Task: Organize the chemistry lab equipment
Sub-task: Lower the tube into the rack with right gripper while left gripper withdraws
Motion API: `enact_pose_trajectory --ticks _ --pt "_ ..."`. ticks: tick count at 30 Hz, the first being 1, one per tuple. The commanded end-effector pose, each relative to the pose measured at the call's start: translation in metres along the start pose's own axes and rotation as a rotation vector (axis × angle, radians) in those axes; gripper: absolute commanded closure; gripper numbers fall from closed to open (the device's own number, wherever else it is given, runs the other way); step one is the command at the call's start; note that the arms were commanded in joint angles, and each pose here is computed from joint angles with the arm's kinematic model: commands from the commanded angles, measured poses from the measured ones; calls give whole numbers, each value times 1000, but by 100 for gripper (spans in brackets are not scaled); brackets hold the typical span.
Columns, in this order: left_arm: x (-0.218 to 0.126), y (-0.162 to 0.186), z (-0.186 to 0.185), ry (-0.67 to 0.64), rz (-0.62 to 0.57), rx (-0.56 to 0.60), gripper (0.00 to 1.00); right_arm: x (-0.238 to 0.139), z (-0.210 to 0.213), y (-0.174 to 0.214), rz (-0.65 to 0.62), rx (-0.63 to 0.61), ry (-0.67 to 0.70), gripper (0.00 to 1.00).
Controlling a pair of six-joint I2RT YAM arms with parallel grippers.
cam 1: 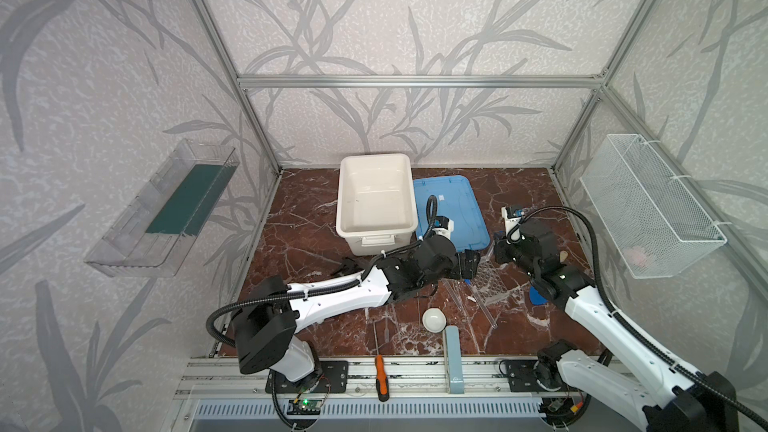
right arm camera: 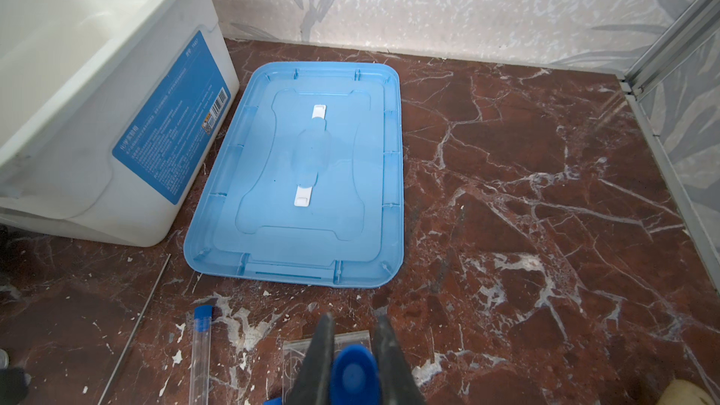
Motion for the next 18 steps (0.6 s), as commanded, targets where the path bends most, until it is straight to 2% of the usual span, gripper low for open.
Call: enact_pose_trajectory --ticks 1,14,18 --pt "2 -4 -13 60 -6 6 1 4 1 1 -8 -9 5 89" --pt "5 -2 -10 52 -12 12 1 17 0 16 36 -21 20 87" --pt "3 -2 -7 35 -19 14 1 16 1 18 37 -19 13 74"
Point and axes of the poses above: each gripper's point midway between its finger pads, its own x axis out along the fingers, its own z axis along the line the jaws close on, y = z × x, the point moved 8 cm from there along -x, back along the fingers, and after that the axes turned 4 degrees about -x, right-handed, at the moved point
